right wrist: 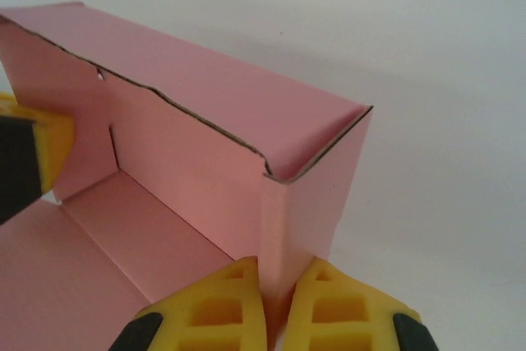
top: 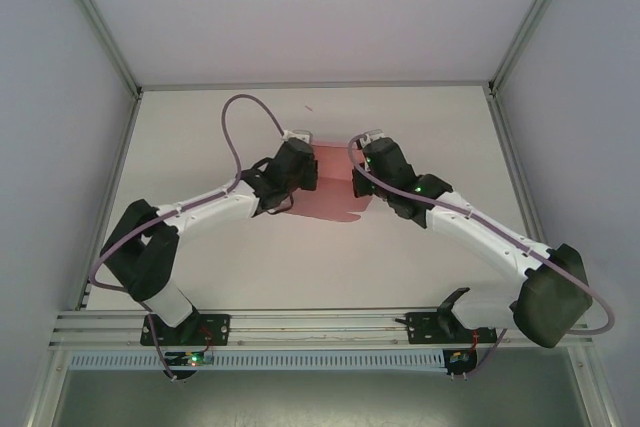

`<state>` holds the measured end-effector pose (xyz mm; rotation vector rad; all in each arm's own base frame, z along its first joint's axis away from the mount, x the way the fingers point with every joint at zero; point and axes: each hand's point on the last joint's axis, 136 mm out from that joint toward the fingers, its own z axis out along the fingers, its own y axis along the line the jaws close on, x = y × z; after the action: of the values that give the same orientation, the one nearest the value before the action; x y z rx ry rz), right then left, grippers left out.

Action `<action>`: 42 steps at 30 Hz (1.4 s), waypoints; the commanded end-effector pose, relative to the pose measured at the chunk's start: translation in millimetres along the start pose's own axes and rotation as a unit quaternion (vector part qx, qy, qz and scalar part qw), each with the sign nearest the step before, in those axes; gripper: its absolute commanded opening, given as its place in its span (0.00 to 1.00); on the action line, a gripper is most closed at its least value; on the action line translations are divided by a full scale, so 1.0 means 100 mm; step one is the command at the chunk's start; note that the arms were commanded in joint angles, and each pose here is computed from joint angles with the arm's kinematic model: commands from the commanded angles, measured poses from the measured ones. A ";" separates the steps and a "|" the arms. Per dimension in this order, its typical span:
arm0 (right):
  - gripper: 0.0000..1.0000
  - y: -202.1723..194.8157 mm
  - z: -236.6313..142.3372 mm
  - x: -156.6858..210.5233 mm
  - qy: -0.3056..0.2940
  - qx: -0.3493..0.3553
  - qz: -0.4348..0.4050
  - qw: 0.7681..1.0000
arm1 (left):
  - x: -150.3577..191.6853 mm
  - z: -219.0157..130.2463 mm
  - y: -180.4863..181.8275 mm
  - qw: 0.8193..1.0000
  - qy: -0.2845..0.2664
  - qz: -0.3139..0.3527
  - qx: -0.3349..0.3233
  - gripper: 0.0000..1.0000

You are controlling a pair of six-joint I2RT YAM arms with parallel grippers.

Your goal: Assemble paper box

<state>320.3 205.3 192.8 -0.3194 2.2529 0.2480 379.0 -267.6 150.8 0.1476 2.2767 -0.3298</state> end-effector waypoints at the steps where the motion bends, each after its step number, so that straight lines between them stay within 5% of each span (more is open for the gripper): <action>1: 0.00 0.55 -0.34 -0.32 -0.054 -0.079 -0.051 0.994 | -0.21 -0.01 0.23 0.991 -0.044 -0.006 -0.129 0.00; 6: 0.00 0.02 -0.32 -0.36 -0.067 0.092 -0.042 0.993 | -0.13 -0.10 0.63 0.964 -0.029 -0.033 -0.261 0.00; 11: 0.00 -0.42 -0.30 -0.41 -0.081 0.218 -0.022 0.972 | -0.03 -0.14 0.56 0.970 -0.004 -0.066 -0.232 0.00; 19: 0.00 -0.80 -0.32 -0.40 -0.079 0.305 -0.003 0.949 | 0.00 -0.44 0.92 0.940 -0.010 -0.074 -0.334 0.00; 32: 0.00 -1.10 -0.47 -0.41 -0.085 0.382 0.002 0.920 | 0.01 -0.82 1.20 0.910 -0.003 -0.065 -0.410 0.00; 36: 0.05 -1.04 -0.29 -0.37 -0.069 0.337 0.018 0.939 | 0.09 -0.62 0.94 0.947 0.018 -0.062 -0.315 0.00; 39: 0.13 -0.76 -0.08 -0.39 -0.081 0.220 0.033 0.972 | 0.07 -0.45 0.50 0.983 0.013 -0.052 -0.177 0.00; 42: 0.29 -0.34 0.02 -0.48 -0.099 0.062 0.040 0.992 | -0.01 -0.45 0.19 0.995 0.003 -0.053 -0.079 0.00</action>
<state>357.5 185.1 202.2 -0.1433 2.1501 0.0285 347.9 -248.9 178.2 -0.1629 2.3200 -0.2296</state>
